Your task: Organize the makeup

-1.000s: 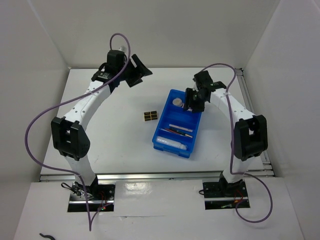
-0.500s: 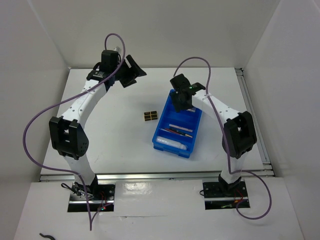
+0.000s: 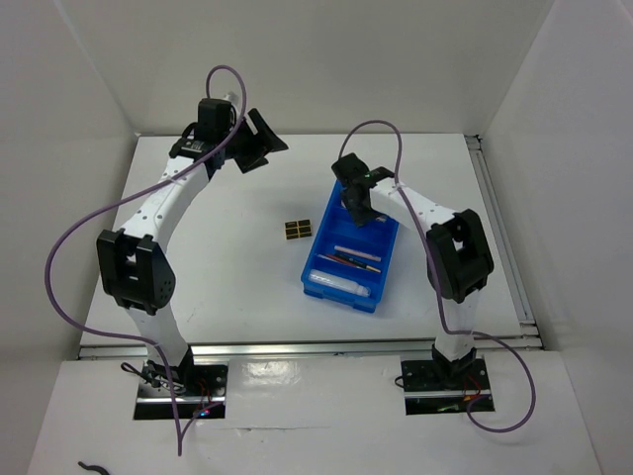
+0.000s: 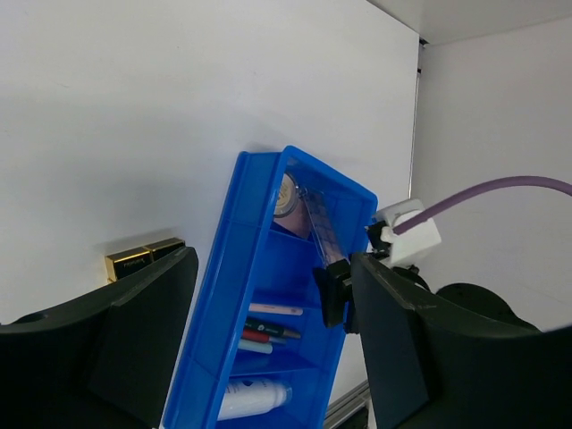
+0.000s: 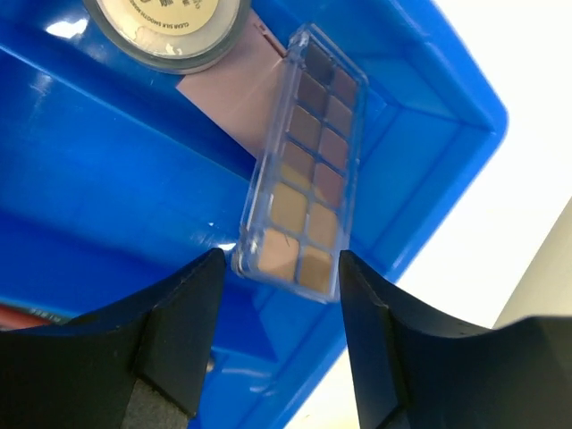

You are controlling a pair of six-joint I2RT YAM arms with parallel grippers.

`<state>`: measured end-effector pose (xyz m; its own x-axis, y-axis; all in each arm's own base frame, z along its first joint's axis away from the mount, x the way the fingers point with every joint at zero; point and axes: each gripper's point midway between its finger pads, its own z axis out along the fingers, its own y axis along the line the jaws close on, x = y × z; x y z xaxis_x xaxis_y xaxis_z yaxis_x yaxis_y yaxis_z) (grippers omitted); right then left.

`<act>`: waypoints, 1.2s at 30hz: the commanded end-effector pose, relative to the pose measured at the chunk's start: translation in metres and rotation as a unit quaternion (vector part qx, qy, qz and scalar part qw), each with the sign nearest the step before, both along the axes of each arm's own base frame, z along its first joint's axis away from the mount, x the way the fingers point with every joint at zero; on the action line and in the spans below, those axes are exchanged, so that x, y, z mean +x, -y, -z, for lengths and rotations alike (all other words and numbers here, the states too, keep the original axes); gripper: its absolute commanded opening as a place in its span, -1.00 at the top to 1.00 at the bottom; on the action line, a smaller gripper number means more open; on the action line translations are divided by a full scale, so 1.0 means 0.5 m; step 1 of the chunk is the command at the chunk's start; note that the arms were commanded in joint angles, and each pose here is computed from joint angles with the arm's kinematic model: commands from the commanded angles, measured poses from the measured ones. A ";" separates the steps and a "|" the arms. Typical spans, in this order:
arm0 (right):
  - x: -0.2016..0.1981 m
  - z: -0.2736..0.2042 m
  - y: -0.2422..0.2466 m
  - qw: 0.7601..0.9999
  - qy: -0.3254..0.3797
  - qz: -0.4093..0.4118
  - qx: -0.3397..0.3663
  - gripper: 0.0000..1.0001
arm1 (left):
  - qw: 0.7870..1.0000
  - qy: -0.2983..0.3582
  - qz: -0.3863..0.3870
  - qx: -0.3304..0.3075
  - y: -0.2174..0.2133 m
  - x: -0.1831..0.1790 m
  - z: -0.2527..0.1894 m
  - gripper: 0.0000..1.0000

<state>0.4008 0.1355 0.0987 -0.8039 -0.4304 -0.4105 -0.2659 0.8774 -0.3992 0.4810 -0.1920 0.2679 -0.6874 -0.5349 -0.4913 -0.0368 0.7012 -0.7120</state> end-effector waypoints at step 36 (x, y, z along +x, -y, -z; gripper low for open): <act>0.106 -0.211 -0.106 0.981 0.130 -0.066 0.127 1.00 | 1.000 0.009 0.021 0.006 -0.007 0.026 0.002 -0.67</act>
